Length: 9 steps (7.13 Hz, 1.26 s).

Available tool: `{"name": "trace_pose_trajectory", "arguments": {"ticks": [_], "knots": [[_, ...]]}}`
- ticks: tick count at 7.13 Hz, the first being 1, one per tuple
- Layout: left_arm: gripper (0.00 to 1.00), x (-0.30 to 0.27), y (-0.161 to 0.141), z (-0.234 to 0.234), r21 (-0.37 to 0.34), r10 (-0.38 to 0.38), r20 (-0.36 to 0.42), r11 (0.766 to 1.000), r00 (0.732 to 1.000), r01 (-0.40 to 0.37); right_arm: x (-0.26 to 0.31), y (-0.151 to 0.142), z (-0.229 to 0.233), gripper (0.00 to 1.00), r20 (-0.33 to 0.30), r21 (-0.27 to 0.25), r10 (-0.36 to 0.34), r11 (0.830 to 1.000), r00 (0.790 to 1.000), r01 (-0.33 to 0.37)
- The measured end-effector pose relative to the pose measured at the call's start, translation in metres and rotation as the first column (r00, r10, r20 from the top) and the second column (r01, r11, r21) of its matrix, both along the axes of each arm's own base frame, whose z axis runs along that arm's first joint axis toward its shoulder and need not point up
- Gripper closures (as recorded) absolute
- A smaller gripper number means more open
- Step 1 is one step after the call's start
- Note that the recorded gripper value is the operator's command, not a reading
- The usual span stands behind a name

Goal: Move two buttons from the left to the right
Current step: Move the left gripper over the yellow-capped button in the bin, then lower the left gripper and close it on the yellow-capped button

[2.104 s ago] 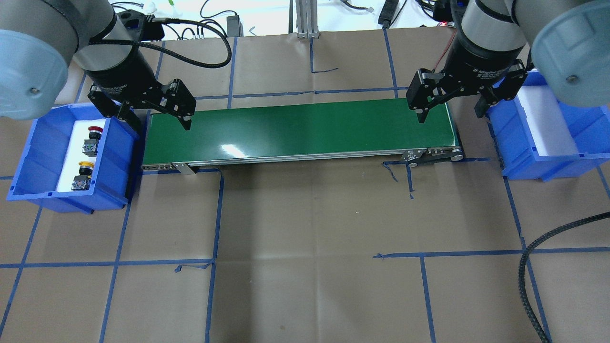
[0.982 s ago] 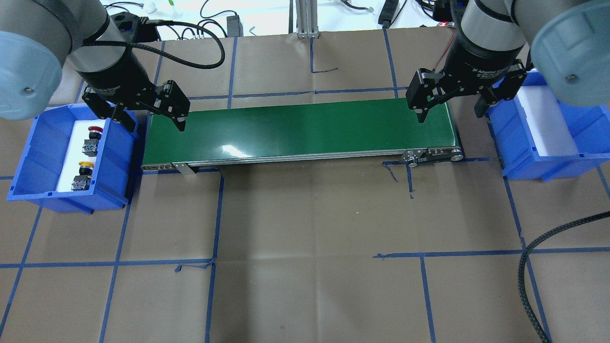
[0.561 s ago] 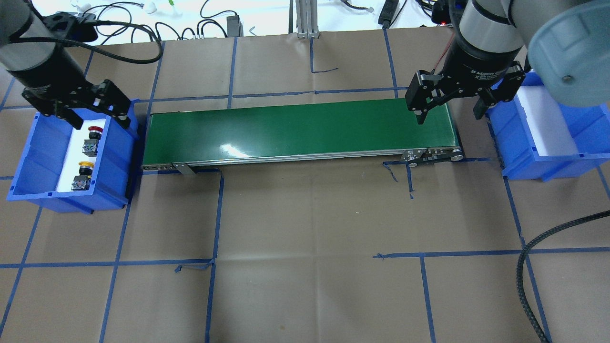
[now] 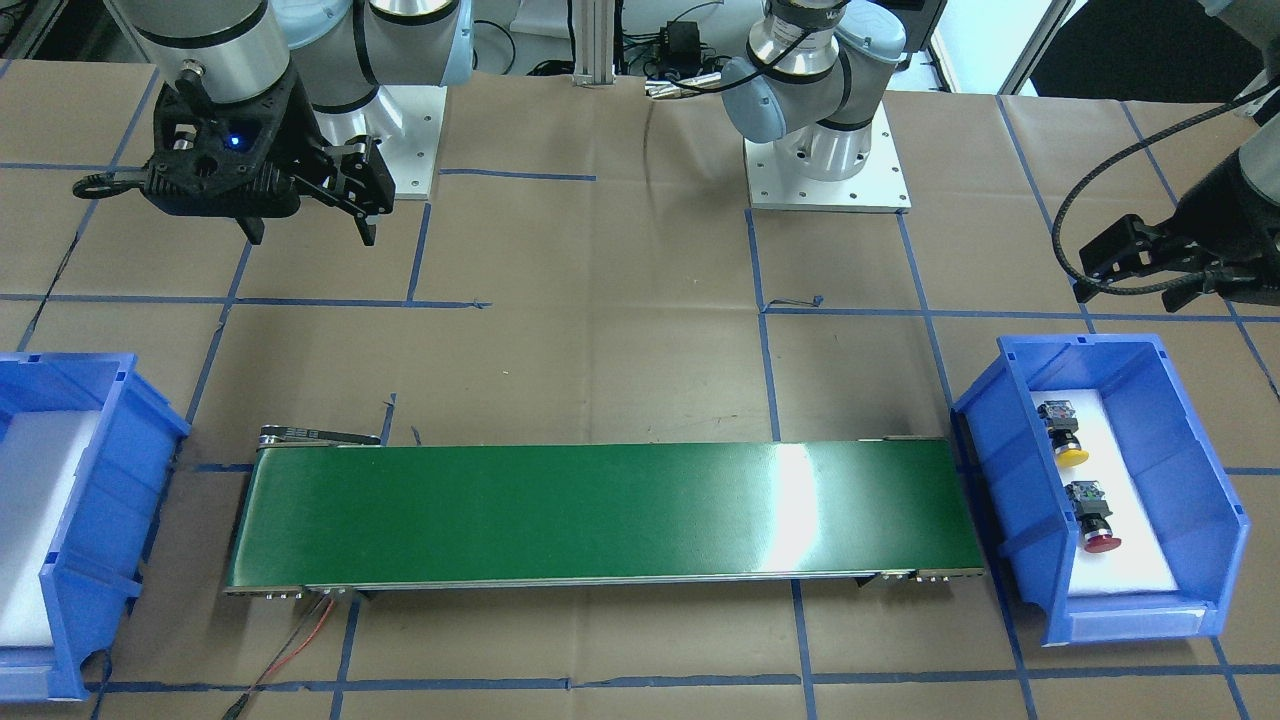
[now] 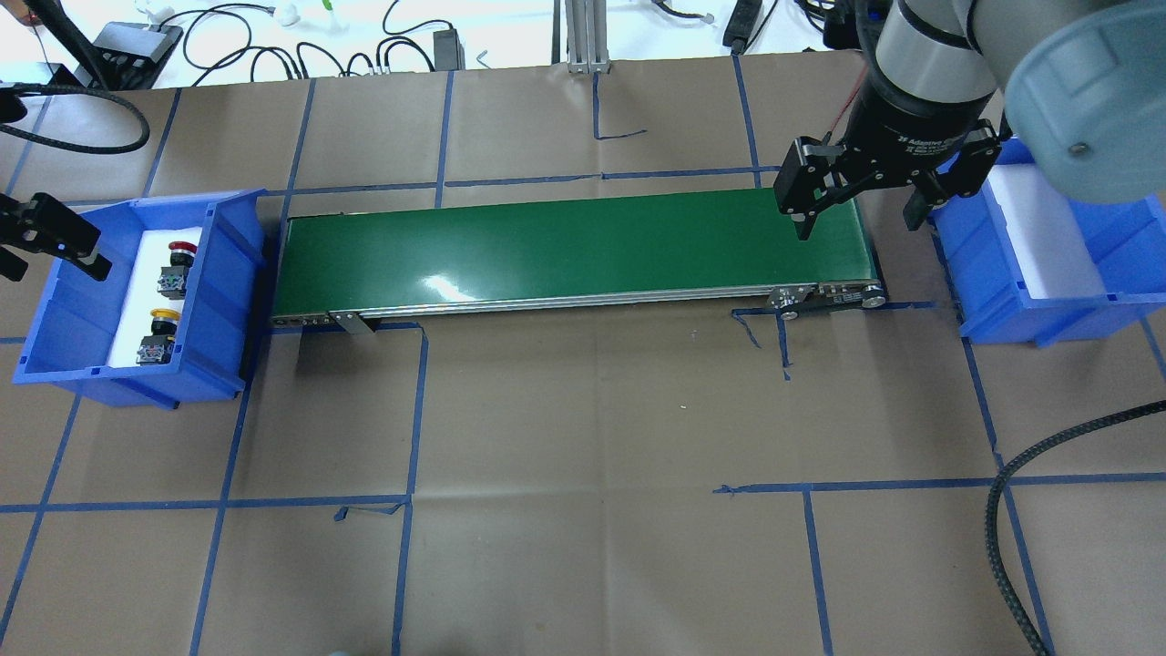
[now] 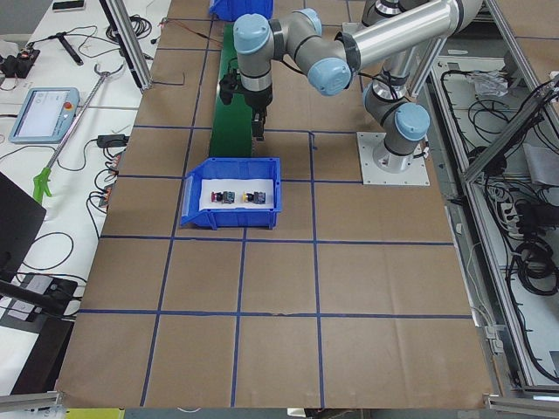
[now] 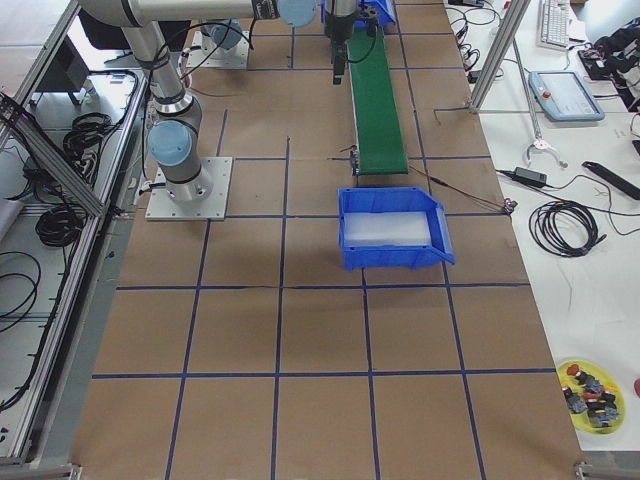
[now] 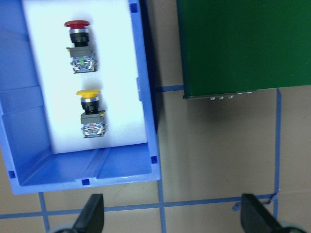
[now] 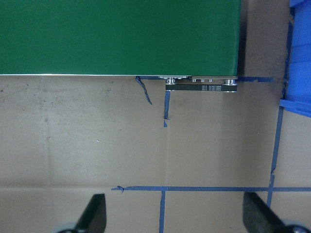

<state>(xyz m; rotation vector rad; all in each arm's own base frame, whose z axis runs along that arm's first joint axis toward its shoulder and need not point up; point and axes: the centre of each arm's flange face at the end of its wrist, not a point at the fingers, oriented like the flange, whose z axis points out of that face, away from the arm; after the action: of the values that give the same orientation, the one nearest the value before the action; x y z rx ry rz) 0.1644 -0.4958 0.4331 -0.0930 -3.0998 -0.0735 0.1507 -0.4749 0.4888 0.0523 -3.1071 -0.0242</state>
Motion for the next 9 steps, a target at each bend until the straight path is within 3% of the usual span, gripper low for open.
{"name": "trace_pose_trajectory", "arguments": {"ticks": [2, 9], "knots": [[0.01, 0.029, 0.001, -0.033, -0.01, 0.011, 0.004, 1.0, 1.0, -0.011, 0.0, 0.0, 0.0, 0.0, 0.0, -0.001, 0.0, 1.0, 1.0, 0.0], [0.01, 0.049, -0.019, -0.166, -0.085, 0.02, 0.06, 0.996, 0.998, -0.015, 0.001, 0.0, 0.0, 0.0, 0.005, -0.001, 0.001, 1.0, 1.0, -0.001]]}}
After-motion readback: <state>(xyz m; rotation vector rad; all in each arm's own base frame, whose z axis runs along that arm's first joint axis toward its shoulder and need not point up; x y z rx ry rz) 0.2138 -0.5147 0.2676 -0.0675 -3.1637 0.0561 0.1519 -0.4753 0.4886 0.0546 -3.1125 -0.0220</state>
